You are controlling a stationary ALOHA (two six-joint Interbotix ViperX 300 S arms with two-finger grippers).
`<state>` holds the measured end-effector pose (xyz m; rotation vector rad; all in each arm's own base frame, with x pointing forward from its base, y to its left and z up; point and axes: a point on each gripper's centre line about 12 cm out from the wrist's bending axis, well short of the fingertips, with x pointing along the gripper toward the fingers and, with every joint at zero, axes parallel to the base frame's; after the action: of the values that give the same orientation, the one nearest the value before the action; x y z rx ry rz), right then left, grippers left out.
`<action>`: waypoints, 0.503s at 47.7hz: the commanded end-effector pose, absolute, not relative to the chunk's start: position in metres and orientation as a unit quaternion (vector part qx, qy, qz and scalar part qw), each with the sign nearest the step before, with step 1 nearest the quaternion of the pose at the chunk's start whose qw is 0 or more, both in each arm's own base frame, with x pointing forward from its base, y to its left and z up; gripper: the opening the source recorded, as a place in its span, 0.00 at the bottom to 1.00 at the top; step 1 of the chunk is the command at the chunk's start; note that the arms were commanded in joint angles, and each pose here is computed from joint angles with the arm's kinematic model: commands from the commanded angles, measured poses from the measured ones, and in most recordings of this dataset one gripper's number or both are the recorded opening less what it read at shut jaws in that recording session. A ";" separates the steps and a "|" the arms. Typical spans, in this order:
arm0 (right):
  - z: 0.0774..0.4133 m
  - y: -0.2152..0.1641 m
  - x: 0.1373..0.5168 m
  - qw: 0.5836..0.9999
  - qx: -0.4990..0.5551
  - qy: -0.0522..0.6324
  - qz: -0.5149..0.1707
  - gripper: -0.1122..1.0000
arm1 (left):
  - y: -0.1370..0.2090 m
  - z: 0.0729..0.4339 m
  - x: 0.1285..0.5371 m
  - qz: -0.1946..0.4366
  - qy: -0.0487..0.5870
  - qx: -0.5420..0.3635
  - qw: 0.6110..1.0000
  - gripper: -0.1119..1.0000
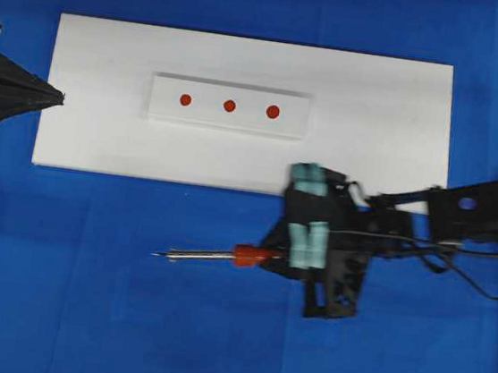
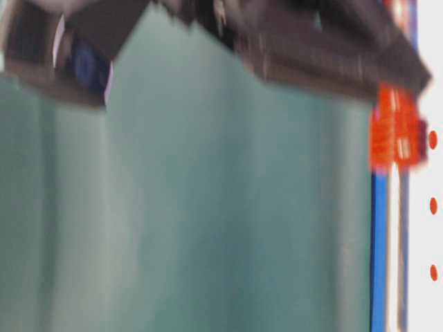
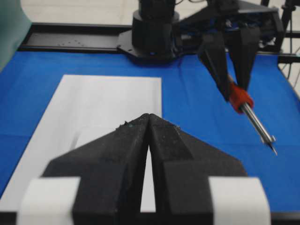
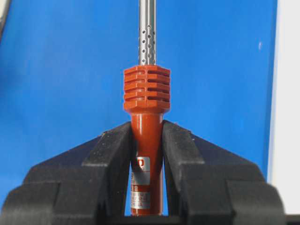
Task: Touch the tip of the soldering iron to the mark.
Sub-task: 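Carry the iron down and lay it on the blue table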
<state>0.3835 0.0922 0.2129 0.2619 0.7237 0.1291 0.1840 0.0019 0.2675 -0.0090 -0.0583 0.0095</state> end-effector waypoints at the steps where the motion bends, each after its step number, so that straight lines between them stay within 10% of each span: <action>1: 0.231 0.096 0.403 0.934 0.128 0.325 0.068 0.16 | 0.002 0.273 0.186 0.006 -0.038 -0.005 0.999 0.10; 24: 0.219 0.098 0.424 0.932 0.124 0.335 0.064 0.16 | 0.002 0.272 0.186 0.005 -0.035 -0.004 0.999 0.10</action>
<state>0.4186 0.0975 0.2099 0.2520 0.7220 0.1273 0.1840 0.0016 0.2675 -0.0105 -0.0583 0.0084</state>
